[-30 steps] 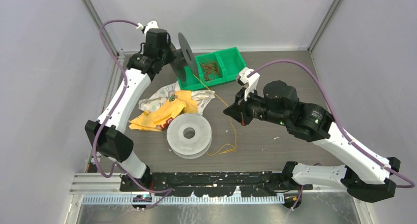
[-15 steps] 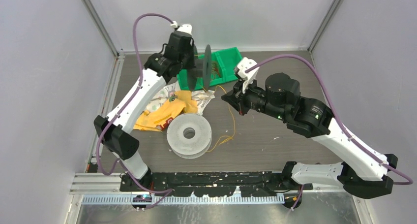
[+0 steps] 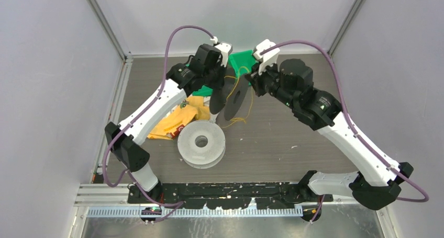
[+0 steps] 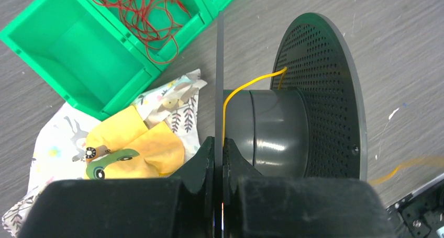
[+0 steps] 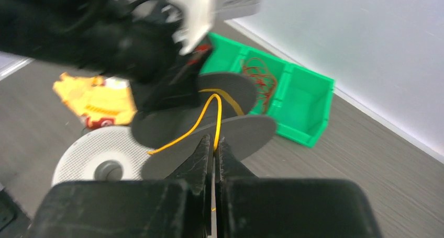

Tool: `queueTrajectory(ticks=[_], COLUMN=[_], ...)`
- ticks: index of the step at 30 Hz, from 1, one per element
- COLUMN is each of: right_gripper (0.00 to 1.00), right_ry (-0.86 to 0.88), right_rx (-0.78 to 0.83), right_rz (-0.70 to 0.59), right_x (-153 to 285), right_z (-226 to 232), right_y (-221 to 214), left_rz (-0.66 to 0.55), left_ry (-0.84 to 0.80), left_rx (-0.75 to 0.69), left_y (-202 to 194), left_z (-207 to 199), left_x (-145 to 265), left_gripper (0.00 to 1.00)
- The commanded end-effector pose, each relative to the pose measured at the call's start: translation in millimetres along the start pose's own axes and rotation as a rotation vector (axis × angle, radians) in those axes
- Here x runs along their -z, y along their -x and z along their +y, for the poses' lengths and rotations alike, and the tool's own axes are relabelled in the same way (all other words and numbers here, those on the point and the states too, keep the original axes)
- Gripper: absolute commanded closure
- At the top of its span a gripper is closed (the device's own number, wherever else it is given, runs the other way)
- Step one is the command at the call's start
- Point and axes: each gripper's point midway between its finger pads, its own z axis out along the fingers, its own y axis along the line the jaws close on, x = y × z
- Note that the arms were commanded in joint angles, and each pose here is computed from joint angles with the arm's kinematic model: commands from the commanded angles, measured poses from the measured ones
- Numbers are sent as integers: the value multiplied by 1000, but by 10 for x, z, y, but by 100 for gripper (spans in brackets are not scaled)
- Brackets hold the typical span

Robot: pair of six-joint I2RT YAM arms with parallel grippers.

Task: Wrap the cables
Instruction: Wrap the cable around the cable reel.

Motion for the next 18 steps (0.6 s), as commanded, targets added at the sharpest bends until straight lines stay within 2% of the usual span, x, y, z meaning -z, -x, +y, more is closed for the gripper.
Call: queueTrajectory(ticks=[1,12,18], right_gripper=[100,100,100], right_ry=[-58,-133,-155], right_rx=[-79,-150,-178], right_rz=[-125,-20,64], right_x=[37,-148,-178], right_z=[-351,-907,-1115], right_y=[326,-84,-431], left_rz=[-25,52,37], left_ry=[-84,-200,-308], left_rx=[-53,-178,-244], left_y=[41,-207,-207], left_z=[-115,-398,-516], left_x=[155,250,539], left_gripper=[99,99,100])
